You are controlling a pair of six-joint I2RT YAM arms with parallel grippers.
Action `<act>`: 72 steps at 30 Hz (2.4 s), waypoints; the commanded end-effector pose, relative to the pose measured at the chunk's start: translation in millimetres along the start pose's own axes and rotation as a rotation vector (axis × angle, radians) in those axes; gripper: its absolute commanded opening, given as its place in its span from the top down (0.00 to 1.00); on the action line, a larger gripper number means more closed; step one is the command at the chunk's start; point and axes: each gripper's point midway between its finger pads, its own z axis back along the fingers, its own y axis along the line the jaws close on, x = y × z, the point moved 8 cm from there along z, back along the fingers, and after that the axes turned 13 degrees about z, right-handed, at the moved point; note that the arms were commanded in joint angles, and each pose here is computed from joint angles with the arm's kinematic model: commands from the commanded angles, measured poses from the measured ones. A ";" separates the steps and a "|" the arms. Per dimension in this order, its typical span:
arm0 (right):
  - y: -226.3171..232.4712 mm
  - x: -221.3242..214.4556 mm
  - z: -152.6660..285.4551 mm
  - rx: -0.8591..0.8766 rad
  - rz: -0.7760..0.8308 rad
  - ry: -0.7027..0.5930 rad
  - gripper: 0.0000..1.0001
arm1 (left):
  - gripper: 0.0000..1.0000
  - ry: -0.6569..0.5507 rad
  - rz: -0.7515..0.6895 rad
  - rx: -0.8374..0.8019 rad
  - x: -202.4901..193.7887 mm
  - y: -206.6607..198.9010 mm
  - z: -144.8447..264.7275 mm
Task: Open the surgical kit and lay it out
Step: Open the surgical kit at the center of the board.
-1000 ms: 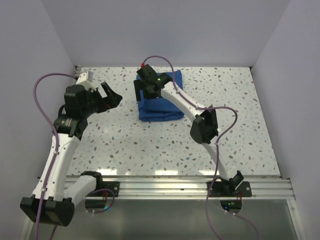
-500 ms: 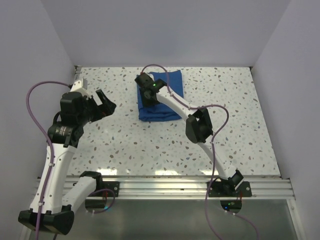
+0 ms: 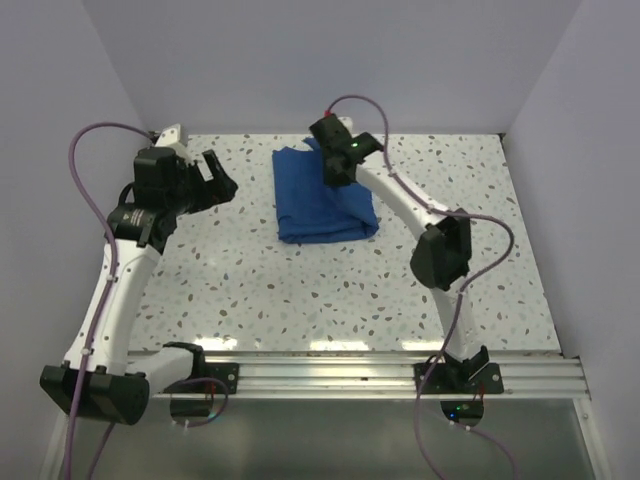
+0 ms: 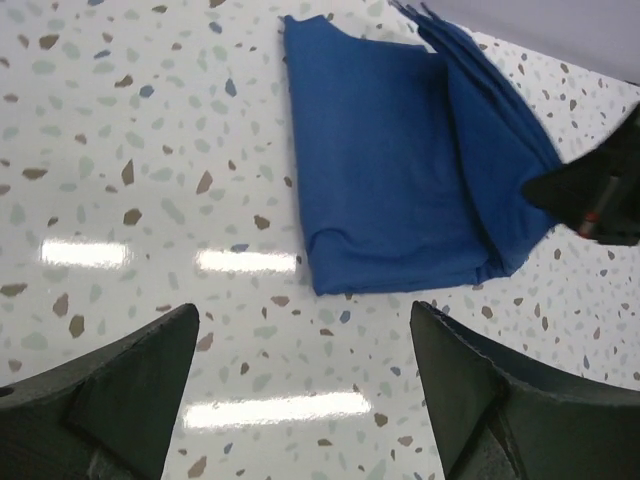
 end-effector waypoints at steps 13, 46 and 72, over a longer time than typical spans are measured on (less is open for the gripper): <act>-223.2 -88.8 69.6 -0.603 -0.274 0.201 0.02 | 0.15 0.176 -0.421 0.001 -94.6 -176.7 -159.2; -226.1 -122.6 122.9 -0.410 -0.379 0.153 0.02 | 1.00 0.273 -0.660 0.267 -214.7 -159.5 -249.9; -207.7 31.6 -30.8 -0.047 -0.405 -0.072 0.01 | 0.00 -0.085 0.173 0.720 -21.9 83.6 -57.1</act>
